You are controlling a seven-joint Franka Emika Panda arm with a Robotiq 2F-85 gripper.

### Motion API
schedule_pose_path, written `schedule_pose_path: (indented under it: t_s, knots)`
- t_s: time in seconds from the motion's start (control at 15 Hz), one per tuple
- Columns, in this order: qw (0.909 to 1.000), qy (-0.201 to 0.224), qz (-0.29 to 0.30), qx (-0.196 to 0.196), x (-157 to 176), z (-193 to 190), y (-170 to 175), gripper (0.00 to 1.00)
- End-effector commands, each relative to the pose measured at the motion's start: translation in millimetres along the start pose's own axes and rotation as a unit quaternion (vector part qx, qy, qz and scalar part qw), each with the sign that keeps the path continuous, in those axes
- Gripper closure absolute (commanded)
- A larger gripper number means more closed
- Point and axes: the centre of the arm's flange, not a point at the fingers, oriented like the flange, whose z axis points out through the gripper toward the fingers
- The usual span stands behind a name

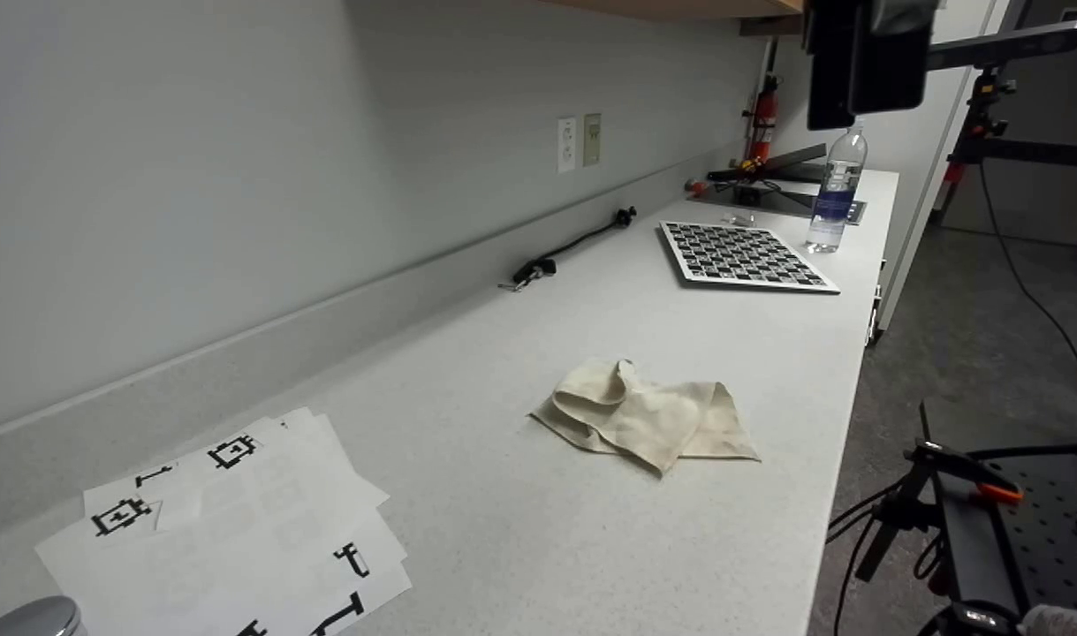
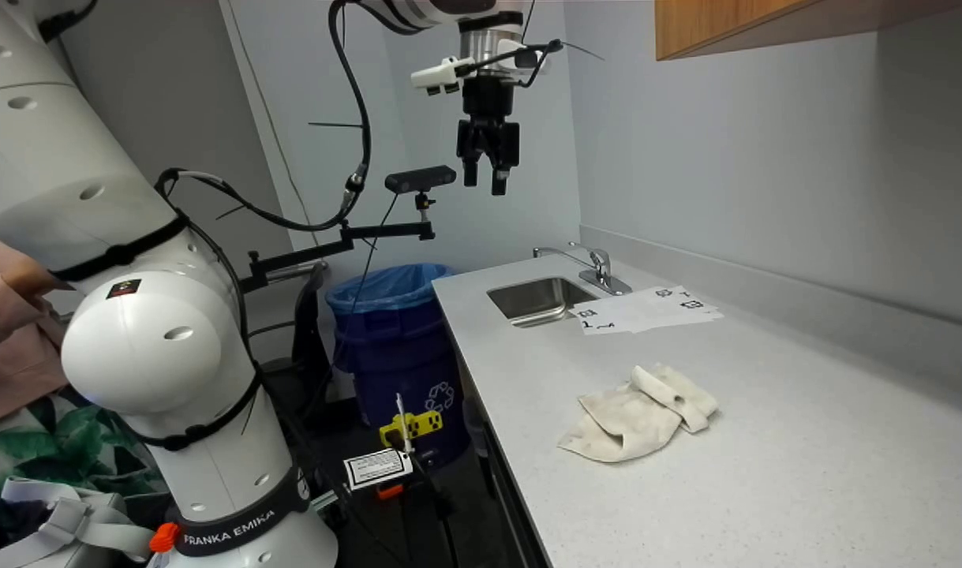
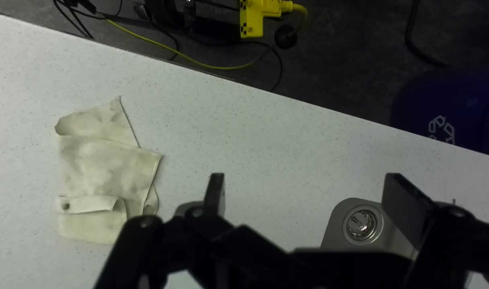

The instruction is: Use the towel to wipe the surface

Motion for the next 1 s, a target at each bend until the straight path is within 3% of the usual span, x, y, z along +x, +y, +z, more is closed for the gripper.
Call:
schedule_pose_path:
  t_s: [0.0,0.47,0.93]
  knots:
    - [1.0000,0.001,-0.001,-0.006,-0.1,-0.1,1.5,0.00]
    - [0.9994,-0.001,0.007,-0.033,-5.3,8.8,17.7,0.00]
    - [0.9981,-0.020,0.036,-0.046,-7.4,44.4,59.5,0.00]
